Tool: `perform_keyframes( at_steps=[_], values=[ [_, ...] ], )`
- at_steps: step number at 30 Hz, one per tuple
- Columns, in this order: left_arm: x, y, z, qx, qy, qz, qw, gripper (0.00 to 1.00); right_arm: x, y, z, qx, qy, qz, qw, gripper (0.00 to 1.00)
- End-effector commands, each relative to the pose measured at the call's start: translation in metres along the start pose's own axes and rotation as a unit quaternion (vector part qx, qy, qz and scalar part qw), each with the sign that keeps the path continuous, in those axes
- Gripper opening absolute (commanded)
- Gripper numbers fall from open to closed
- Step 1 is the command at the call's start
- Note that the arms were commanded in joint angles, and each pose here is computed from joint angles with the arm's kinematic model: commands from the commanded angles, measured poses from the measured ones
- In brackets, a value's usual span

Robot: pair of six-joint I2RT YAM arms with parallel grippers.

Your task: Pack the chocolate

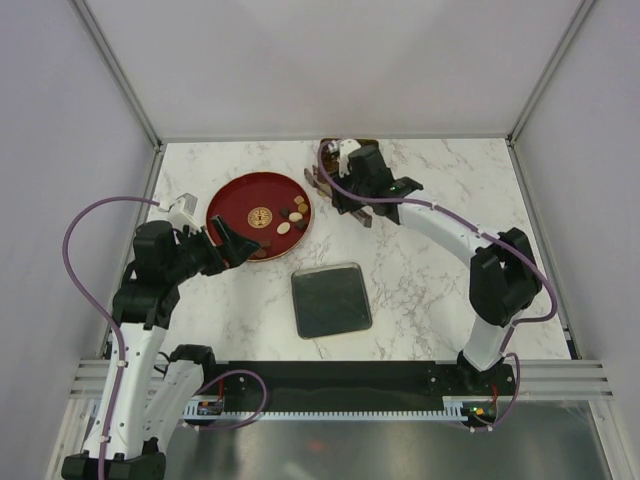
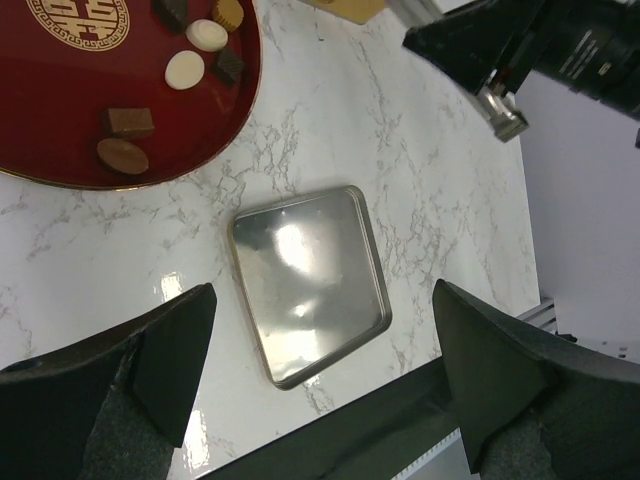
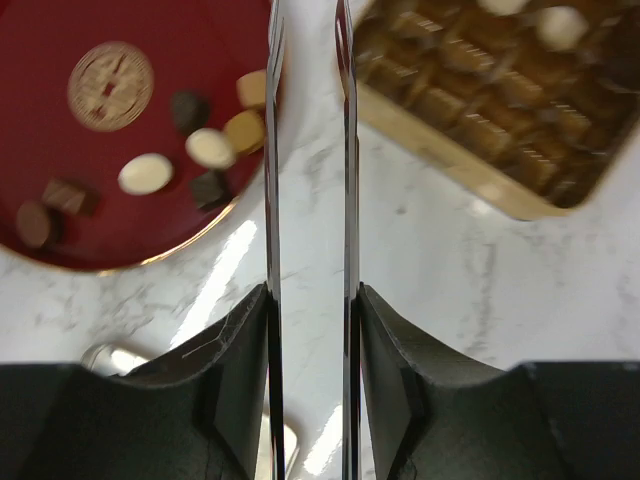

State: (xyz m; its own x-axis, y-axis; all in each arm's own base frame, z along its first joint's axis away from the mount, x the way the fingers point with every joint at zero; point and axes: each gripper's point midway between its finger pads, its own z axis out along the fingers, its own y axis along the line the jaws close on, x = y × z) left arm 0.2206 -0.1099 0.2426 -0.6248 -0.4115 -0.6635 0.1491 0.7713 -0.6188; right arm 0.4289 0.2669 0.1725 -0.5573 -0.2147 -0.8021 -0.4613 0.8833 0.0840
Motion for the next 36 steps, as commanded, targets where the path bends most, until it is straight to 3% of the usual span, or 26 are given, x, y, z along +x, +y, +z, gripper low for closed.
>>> perform_keyframes(
  at_steps=[1,4,11,20,36],
  values=[
    [-0.011,-0.012,-0.006,0.018,-0.019,0.011,1.0,0.97,0.019,0.054,-0.006,-0.081,0.012,-0.062,0.995,0.46],
    [-0.014,-0.016,-0.008,0.024,-0.023,0.012,0.999,0.97,0.044,0.098,-0.006,-0.131,0.022,-0.131,0.982,0.47],
    [-0.015,-0.018,-0.01,0.027,-0.023,0.014,0.999,0.97,0.062,0.131,-0.007,-0.188,0.027,-0.183,0.965,0.49],
    [-0.013,-0.017,-0.01,0.026,-0.022,0.012,0.999,0.97,0.082,0.131,-0.007,-0.189,0.064,-0.236,0.951,0.52],
    [-0.016,-0.019,-0.012,0.027,-0.026,0.016,0.999,0.97,0.098,0.14,0.013,-0.217,0.097,-0.249,0.939,0.52]
  ],
)
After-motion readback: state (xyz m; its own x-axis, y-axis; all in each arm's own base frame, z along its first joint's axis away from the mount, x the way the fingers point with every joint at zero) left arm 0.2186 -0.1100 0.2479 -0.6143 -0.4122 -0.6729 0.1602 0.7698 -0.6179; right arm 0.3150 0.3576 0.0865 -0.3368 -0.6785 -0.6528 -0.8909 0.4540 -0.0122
